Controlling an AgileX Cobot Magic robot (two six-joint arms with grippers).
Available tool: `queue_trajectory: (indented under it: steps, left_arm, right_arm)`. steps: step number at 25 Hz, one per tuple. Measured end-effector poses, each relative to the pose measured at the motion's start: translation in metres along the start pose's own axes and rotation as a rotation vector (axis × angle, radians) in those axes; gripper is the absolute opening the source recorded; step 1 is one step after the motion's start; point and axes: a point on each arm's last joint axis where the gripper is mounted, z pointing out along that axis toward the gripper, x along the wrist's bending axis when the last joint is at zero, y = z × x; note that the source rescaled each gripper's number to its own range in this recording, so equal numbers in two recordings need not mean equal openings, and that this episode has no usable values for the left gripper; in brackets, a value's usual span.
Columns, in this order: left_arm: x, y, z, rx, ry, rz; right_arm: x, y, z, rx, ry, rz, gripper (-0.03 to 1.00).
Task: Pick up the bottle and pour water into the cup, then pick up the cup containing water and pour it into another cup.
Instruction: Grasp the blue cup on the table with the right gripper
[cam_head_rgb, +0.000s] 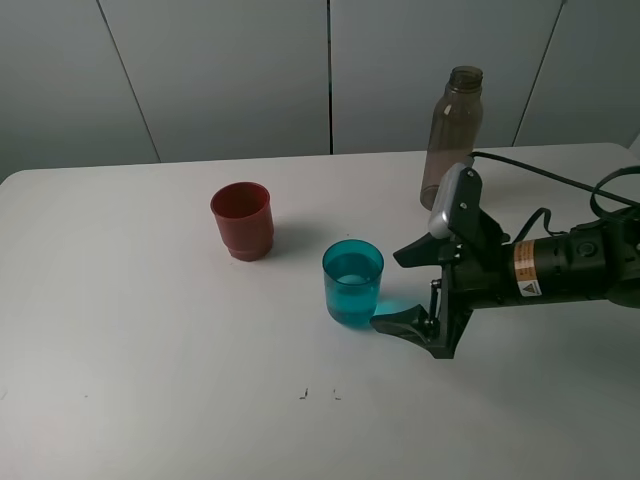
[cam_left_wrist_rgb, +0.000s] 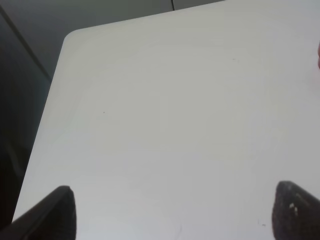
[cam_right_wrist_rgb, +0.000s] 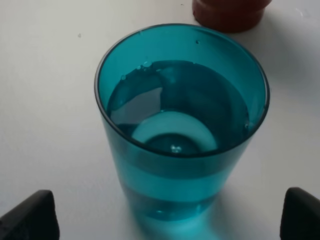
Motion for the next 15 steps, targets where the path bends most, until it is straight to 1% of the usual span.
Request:
queue_trajectory:
  steps: [2,7,12,15]
  left_arm:
    - [0.0,0.0,0.0,0.0,0.0,0.0]
    - [0.0,0.0,0.0,0.0,0.0,0.0]
    - [0.0,0.0,0.0,0.0,0.0,0.0]
    - [0.0,0.0,0.0,0.0,0.0,0.0]
  right_arm:
    - [0.0,0.0,0.0,0.0,0.0,0.004,0.86]
    - [0.0,-0.0001,0.0,0.002,0.0,0.063,0.86]
    - [0.0011,-0.0001,0.0003,0.004,0.009,0.061,0.86]
    - [0.0068,0.0056,0.0068,0.011,0.034,0.029,0.86]
